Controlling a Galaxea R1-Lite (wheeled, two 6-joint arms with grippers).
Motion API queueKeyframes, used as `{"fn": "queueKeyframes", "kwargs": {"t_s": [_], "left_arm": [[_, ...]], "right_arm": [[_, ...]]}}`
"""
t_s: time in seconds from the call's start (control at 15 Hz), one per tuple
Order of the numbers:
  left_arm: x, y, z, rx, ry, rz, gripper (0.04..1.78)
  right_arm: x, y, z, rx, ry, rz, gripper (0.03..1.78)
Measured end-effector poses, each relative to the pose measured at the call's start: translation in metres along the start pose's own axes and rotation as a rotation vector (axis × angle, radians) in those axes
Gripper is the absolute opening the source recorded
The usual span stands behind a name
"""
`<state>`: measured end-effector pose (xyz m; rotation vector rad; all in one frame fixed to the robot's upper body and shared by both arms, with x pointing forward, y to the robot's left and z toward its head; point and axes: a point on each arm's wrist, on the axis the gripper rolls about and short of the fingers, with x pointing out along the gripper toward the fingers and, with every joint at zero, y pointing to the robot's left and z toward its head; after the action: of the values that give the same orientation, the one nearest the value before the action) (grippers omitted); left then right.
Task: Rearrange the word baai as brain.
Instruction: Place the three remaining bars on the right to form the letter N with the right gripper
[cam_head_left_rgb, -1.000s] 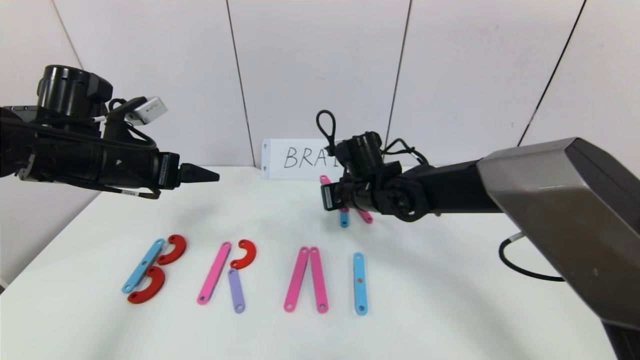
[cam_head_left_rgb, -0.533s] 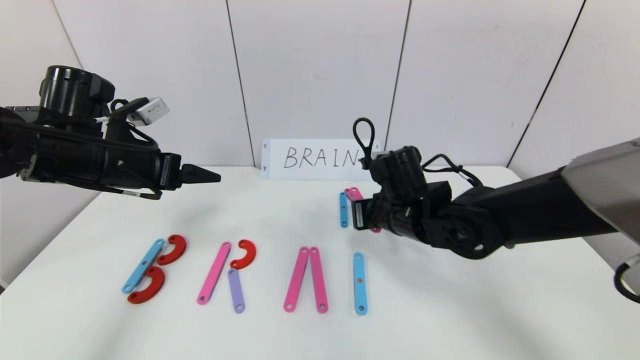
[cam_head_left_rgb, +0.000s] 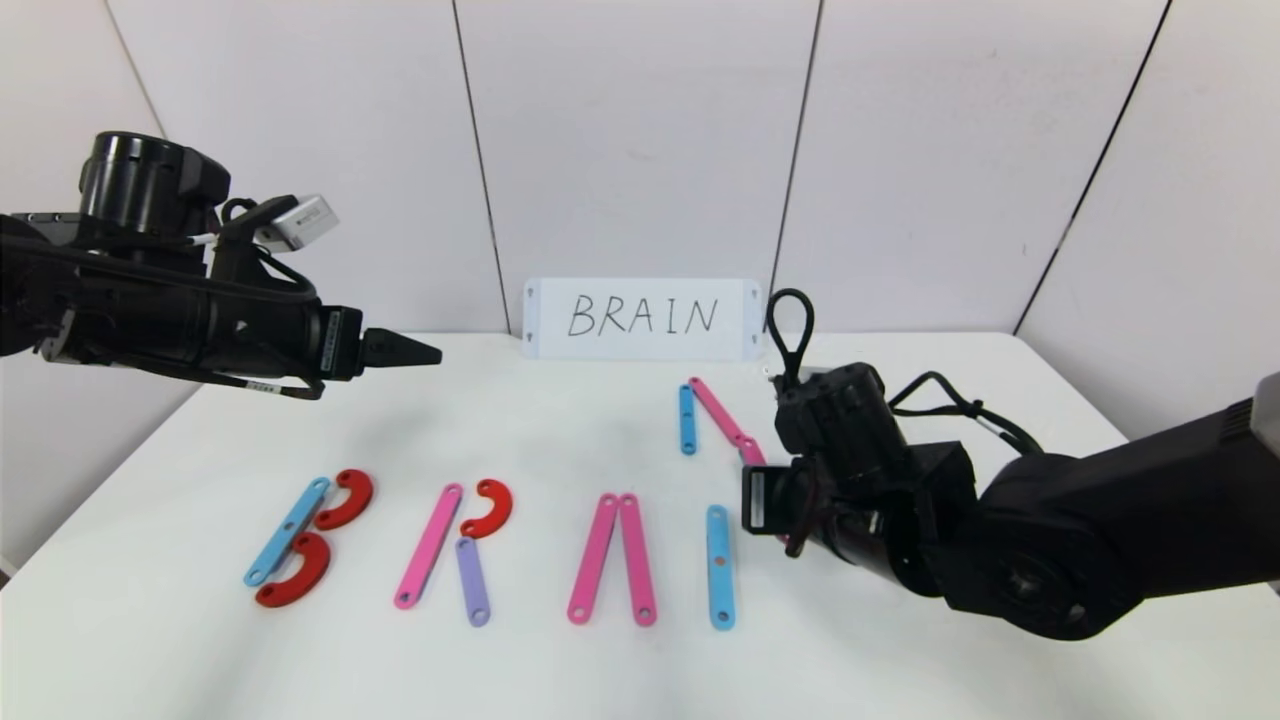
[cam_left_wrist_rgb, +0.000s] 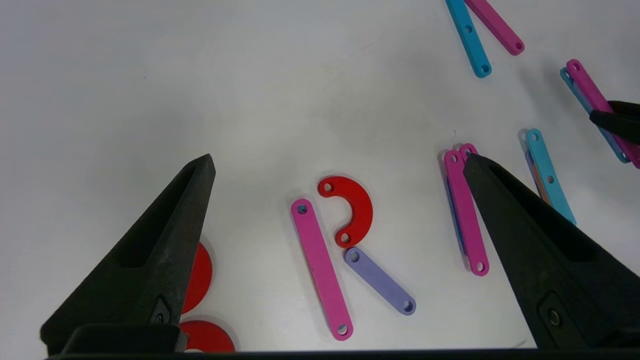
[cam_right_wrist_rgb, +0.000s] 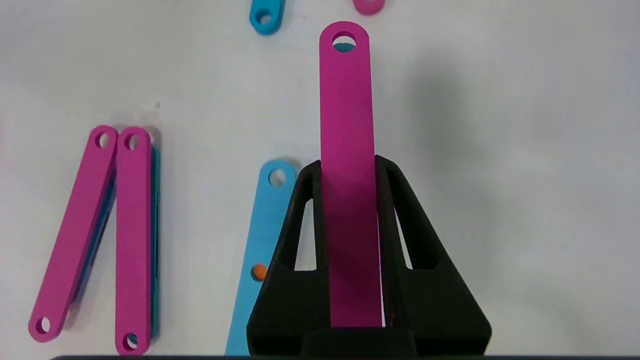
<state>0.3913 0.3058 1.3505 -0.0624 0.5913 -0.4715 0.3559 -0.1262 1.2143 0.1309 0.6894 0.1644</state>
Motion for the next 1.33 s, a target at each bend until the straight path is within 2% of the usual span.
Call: {"fn": "queueKeyframes", "kwargs": {"t_s": [0.2,0.53,1.33], "left_arm": [[0.000,0.000,0.000,0.000,0.000,0.000,1.73],[0.000,0.000,0.000,0.000,0.002,-0.001,1.73],[0.000,0.000,0.000,0.000,0.003,0.000,1.73]], "right_arm": [[-0.002,-0.004,-0.017,0.001,0.022,-0.025,0.30],[-0.003,-0.011,-0.030,-0.006,0.053,-0.056,0.30],[0.003,-0.017,-0.034,0.007,0.066,-0.088,0.30]]}}
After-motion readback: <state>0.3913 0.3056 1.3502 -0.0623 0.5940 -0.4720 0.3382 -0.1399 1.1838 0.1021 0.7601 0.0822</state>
